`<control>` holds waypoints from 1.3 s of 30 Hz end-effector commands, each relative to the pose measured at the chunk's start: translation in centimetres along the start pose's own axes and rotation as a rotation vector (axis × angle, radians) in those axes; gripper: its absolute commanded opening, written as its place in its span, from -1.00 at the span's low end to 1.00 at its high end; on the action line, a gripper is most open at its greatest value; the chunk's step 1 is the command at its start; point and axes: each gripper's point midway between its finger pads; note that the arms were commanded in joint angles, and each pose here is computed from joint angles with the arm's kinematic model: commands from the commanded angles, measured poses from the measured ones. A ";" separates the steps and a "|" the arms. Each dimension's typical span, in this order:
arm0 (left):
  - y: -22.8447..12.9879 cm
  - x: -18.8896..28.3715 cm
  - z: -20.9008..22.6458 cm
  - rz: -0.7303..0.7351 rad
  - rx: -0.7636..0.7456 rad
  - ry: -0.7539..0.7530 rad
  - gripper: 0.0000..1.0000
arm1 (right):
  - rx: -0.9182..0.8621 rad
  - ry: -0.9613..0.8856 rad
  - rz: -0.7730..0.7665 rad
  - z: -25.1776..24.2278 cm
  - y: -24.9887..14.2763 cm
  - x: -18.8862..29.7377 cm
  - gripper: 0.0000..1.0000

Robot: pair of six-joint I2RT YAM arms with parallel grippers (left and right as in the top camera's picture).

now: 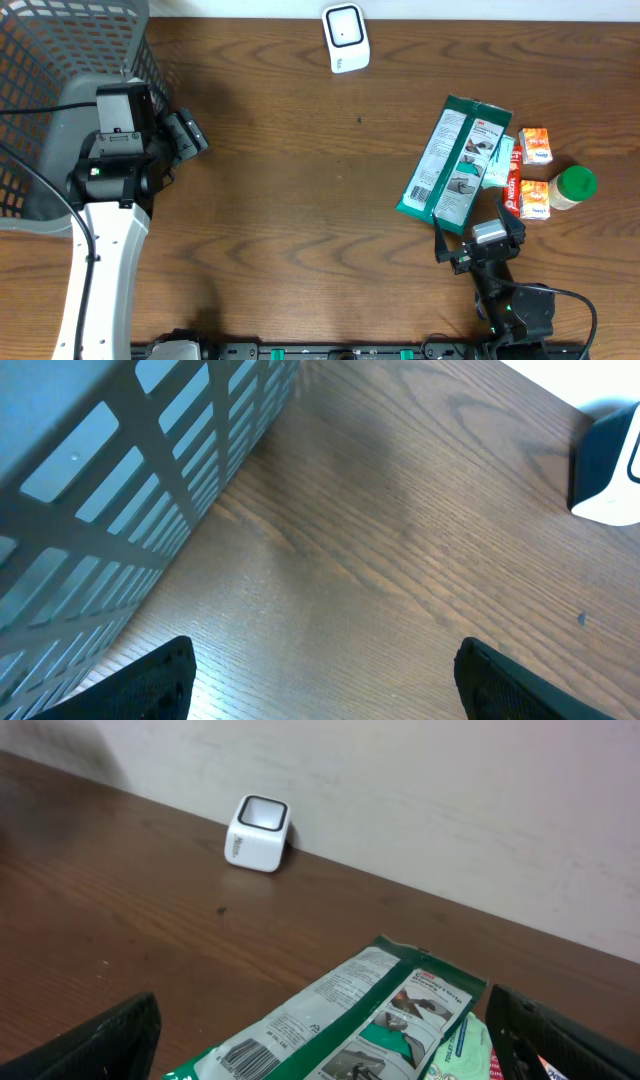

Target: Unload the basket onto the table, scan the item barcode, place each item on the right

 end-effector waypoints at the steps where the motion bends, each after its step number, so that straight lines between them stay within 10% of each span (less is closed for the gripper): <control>1: 0.5 0.2 0.2 -0.018 0.006 0.011 0.68 | -0.012 0.008 -0.005 0.3 0.1 0.0 0.99; 16: 1.3 3.1 -0.3 -0.085 0.006 -0.043 0.68 | -0.012 0.008 -0.005 0.3 0.1 0.0 0.98; 39: 3.2 24.2 2.5 -0.655 0.073 -0.304 0.68 | -0.012 0.008 -0.005 0.3 0.1 0.0 0.98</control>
Point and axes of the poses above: each gripper's point midway between its finger pads, its own x axis back along the fingers, its own z axis along the line the jaws close on, y = z × x, and after that the axes turned 15 degrees about x, right-handed
